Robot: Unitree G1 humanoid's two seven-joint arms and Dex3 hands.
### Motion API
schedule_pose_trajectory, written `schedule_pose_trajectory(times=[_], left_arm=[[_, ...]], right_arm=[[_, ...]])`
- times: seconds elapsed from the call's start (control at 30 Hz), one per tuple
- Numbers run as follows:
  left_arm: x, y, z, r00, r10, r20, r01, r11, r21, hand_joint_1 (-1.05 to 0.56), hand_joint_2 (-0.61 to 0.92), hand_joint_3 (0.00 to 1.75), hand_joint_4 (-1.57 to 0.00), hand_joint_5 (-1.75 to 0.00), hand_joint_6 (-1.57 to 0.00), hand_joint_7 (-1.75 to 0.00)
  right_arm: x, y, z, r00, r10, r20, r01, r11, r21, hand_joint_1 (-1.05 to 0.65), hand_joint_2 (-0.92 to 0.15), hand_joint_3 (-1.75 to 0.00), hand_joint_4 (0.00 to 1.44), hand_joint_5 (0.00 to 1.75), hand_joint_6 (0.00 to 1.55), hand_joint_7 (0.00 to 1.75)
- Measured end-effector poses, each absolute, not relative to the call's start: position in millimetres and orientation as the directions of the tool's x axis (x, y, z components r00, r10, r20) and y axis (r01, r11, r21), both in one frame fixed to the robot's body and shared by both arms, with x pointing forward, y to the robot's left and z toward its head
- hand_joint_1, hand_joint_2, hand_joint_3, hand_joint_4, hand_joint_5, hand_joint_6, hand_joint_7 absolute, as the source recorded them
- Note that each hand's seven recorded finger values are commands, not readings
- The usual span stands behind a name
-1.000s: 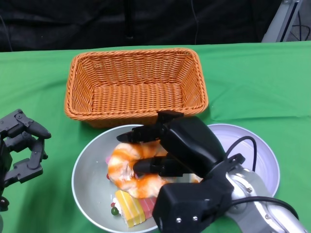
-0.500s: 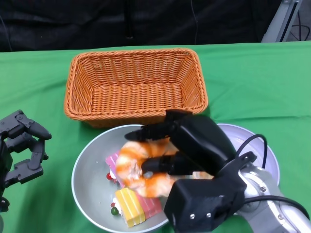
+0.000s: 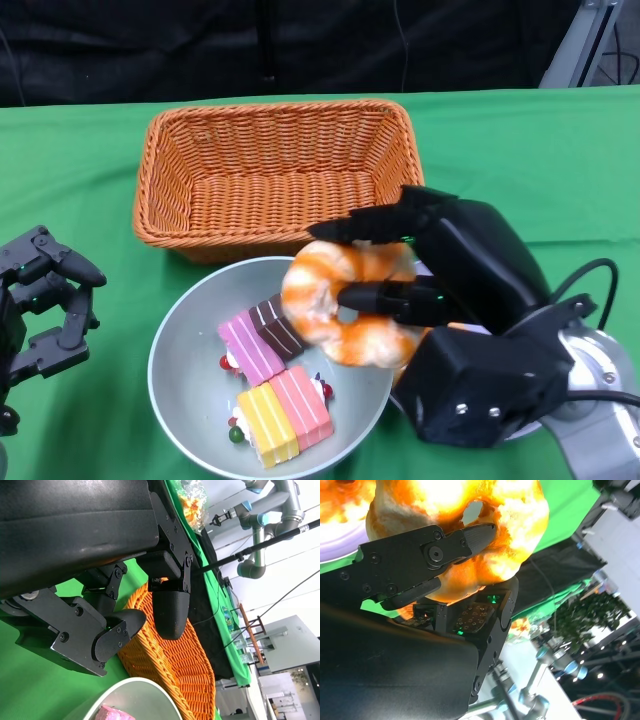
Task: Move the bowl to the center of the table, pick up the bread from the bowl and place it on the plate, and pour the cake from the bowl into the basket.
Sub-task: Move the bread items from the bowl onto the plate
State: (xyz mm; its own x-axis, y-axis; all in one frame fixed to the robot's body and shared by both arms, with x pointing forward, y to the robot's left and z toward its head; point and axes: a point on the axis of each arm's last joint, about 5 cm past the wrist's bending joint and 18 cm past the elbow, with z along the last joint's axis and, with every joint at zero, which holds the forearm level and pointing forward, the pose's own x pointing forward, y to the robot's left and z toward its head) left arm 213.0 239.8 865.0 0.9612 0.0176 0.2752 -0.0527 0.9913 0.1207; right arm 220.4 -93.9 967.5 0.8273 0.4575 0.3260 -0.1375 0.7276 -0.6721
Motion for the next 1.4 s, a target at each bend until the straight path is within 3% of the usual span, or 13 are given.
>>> schedule_pose_trajectory(times=[0.17,0.27,0.4,0.73,1.1,1.3,1.4], left_arm=[[213,240,865.2,0.961,0.017,0.276,-0.052,0.991,0.121,-0.01,0.6,1.09,-0.74,-1.73,-0.71,-1.42],[213,240,865.4,0.961,0.021,0.276,-0.056,0.991,0.119,0.0,0.6,1.09,-0.73,-1.73,-0.71,-1.42],[214,241,865.7,0.961,0.021,0.277,-0.056,0.991,0.12,-0.01,0.59,1.1,-0.73,-1.74,-0.71,-1.43],[214,241,864.3,0.964,0.023,0.266,-0.056,0.991,0.118,0.0,0.57,1.13,-0.73,-1.75,-0.71,-1.45],[215,241,863.7,0.965,0.025,0.261,-0.057,0.991,0.118,0.0,0.56,1.15,-0.73,-1.75,-0.7,-1.46],[215,242,864.7,0.964,0.027,0.266,-0.06,0.991,0.117,-0.02,0.57,1.13,-0.74,-1.74,-0.71,-1.44],[215,242,864.7,0.964,0.026,0.265,-0.059,0.991,0.117,-0.02,0.57,1.13,-0.74,-1.74,-0.71,-1.44]], right_arm=[[220,-99,965.9,0.84,0.437,0.32,-0.127,0.732,-0.669,-0.21,-0.92,-0.05,0.6,1.47,1.11,0.21],[220,-115,962.8,0.869,0.385,0.311,-0.077,0.725,-0.684,-0.19,-0.92,-0.05,0.59,1.54,1.11,0.24],[221,-131,956.6,0.899,0.324,0.295,-0.026,0.712,-0.702,-0.2,-0.92,-0.04,0.61,1.45,1.09,0.25],[225,-151,930.3,0.951,0.217,0.221,0.019,0.672,-0.74,-0.18,-0.92,-0.04,0.61,1.42,1.09,0.28],[227,-153,925.1,0.953,0.202,0.225,0.034,0.668,-0.744,-0.18,-0.92,-0.03,0.61,1.42,1.07,0.32],[243,-163,896.2,0.986,0.109,0.127,0.025,0.651,-0.758,-0.21,-0.92,-0.03,0.63,1.23,1.03,0.29],[247,-165,889.9,0.99,0.094,0.109,0.022,0.65,-0.76,-0.2,-0.92,-0.04,0.65,1.22,1.04,0.28]])
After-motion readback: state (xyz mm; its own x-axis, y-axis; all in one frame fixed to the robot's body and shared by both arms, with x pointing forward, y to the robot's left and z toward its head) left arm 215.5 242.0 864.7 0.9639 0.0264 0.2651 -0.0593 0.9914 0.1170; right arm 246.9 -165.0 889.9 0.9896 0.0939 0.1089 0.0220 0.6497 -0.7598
